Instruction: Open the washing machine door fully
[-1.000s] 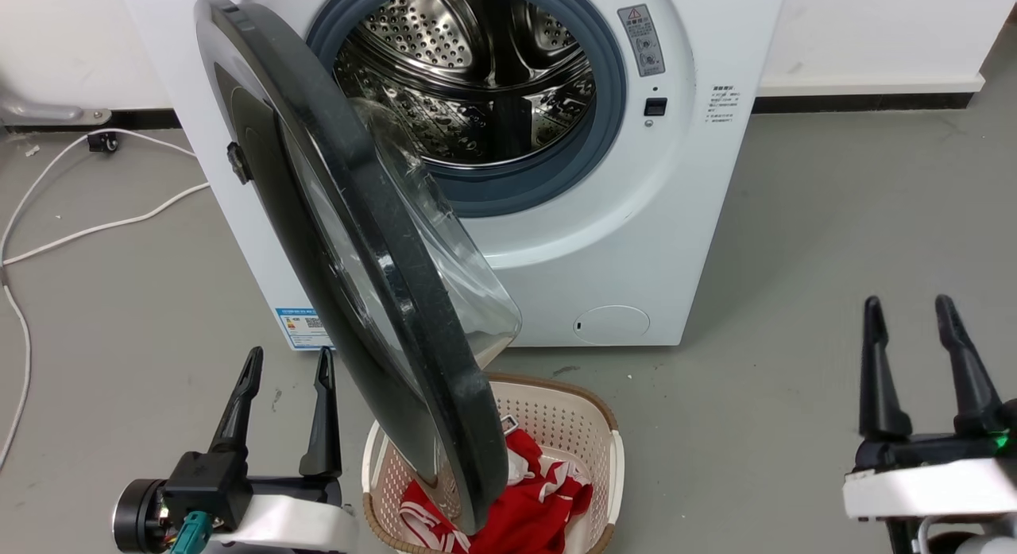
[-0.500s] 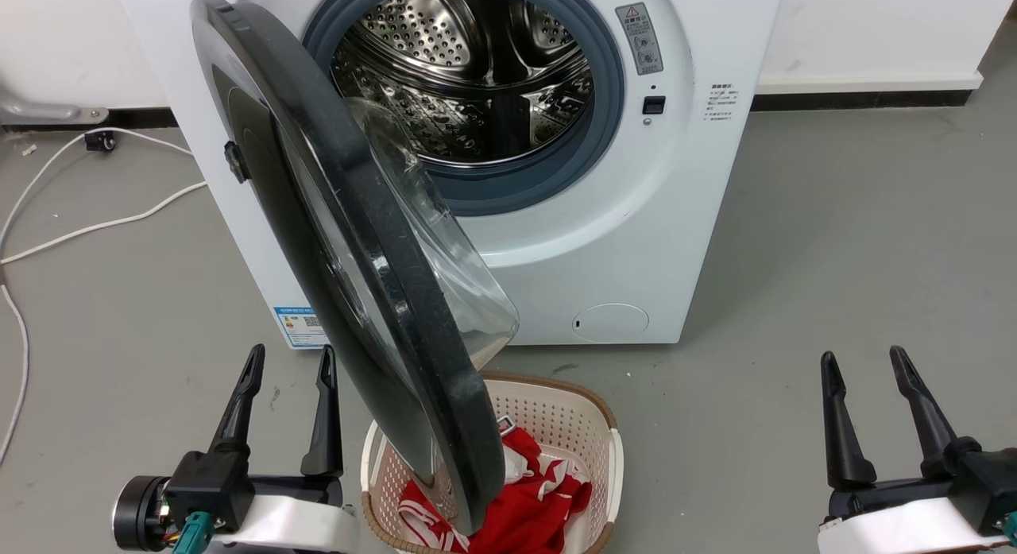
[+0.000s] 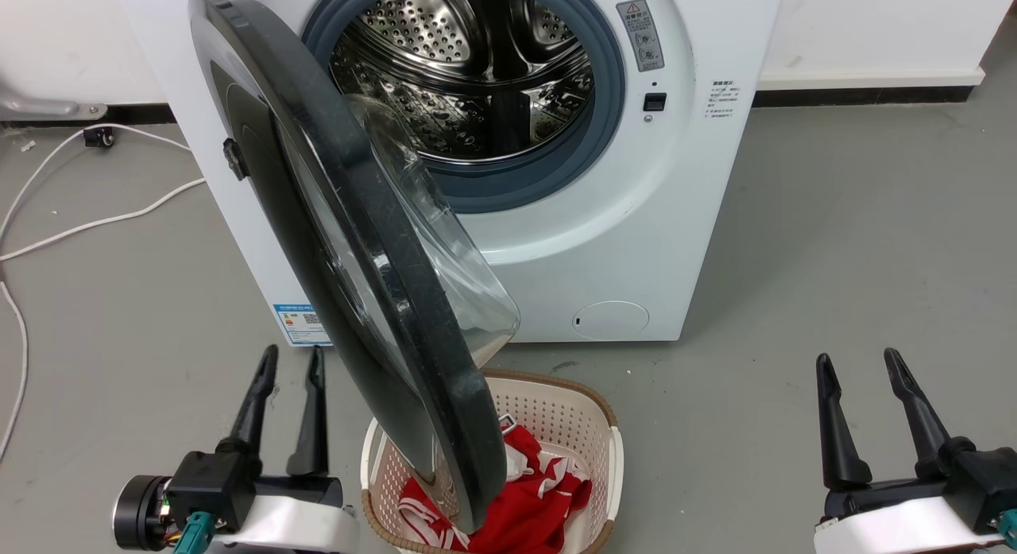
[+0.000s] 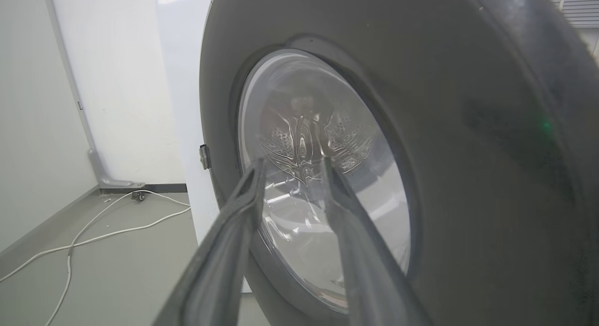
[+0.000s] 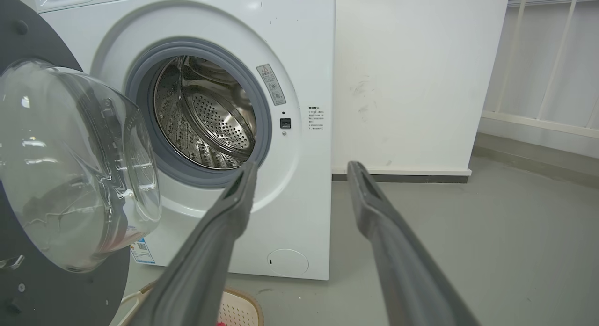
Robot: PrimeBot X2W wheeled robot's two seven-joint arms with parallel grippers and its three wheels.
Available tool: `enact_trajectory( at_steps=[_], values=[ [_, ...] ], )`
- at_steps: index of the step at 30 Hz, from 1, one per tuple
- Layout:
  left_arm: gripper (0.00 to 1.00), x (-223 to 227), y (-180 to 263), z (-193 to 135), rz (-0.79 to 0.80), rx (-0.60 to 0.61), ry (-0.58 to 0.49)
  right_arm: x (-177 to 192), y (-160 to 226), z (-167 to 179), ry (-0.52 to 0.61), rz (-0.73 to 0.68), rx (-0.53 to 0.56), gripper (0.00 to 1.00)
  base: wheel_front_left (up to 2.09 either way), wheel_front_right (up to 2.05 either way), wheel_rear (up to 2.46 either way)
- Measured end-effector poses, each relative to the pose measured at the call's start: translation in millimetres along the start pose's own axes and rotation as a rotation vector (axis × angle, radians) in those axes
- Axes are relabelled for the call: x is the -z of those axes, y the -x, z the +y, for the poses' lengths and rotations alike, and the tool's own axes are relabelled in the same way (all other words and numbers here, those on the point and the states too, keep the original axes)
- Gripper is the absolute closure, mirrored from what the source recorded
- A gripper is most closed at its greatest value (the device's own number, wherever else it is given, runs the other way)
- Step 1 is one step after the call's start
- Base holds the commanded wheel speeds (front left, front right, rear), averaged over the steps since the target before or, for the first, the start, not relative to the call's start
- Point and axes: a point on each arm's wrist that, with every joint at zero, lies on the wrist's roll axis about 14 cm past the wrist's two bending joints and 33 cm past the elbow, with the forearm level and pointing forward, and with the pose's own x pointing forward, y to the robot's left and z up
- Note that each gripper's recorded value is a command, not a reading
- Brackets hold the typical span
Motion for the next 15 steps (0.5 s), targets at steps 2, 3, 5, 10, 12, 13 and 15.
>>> enact_trajectory(
  at_steps=[2, 3, 5, 10, 12, 13, 15],
  values=[
    [1.0, 0, 0, 0, -0.001, 0.001, -0.001, 0, 0, 0, -0.003, 0.0, 0.001, 0.0, 0.0, 0.0, 0.0],
    [1.0, 0, 0, 0, -0.002, 0.002, -0.001, 1, 0, 0, -0.004, 0.001, 0.002, 0.0, 0.0, 0.0, 0.0],
    [1.0, -3, -1, 0, -0.011, 0.002, -0.001, 2, 0, 0, -0.007, 0.005, 0.002, 0.0, 0.0, 0.0, 0.0],
    [1.0, -24, -5, 2, -0.076, -0.01, 0.006, 4, 0, -1, -0.01, 0.009, 0.004, 0.0, 0.0, 0.0, 0.0],
    [1.0, -43, -10, 5, -0.139, -0.02, 0.007, 4, 0, -1, -0.016, 0.011, 0.006, 0.0, 0.0, 0.0, 0.0],
    [1.0, -56, -14, 7, -0.18, -0.023, 0.002, 5, 0, -1, -0.016, 0.012, 0.006, 0.0, 0.0, 0.0, 0.0],
    [1.0, -84, -18, 6, -0.271, -0.018, -0.009, 6, 0, -1, -0.018, 0.014, 0.006, 0.0, 0.0, 0.0, 0.0]
  ],
)
